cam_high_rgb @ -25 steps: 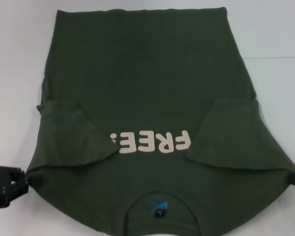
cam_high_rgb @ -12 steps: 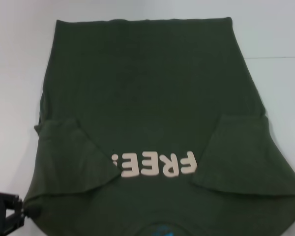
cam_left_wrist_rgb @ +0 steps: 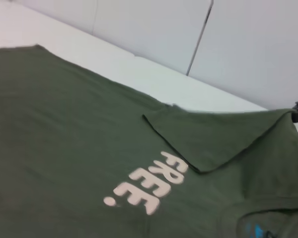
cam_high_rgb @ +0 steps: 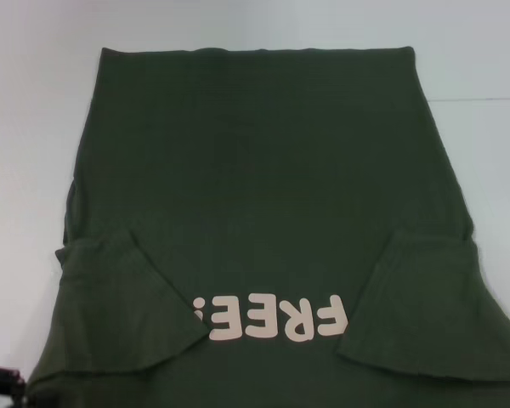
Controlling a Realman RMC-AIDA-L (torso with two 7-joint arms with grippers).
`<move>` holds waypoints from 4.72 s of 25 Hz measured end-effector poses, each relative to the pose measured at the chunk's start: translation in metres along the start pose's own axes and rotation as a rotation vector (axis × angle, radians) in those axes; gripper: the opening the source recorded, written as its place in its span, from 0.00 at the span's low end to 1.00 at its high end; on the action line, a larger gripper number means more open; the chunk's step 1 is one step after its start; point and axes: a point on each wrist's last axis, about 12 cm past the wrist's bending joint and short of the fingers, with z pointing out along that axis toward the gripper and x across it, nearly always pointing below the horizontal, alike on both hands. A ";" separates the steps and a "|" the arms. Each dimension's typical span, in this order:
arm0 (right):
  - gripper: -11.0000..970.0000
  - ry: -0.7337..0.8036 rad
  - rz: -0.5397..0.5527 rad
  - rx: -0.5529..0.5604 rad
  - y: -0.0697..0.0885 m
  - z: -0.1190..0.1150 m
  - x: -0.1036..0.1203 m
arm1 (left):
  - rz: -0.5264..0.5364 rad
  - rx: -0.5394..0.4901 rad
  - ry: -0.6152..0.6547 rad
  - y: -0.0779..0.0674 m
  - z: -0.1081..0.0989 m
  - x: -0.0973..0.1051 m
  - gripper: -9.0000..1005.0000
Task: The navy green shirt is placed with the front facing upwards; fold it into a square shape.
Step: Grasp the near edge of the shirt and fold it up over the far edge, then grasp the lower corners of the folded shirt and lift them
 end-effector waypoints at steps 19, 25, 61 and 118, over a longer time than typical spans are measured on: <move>0.05 -0.179 -0.038 0.119 -0.038 0.031 -0.035 | -0.005 -0.206 -0.256 0.030 0.022 -0.006 0.11; 0.05 -0.206 0.000 0.181 -0.052 0.042 -0.042 | 0.004 -0.276 -0.296 0.044 0.033 -0.013 0.11; 0.05 -0.090 0.080 0.522 -0.143 0.200 -0.136 | 0.084 -0.784 -0.144 0.146 0.159 -0.116 0.12; 0.72 -0.083 -0.015 0.244 -0.099 0.126 -0.091 | -0.269 -0.400 0.055 0.118 0.067 -0.080 0.78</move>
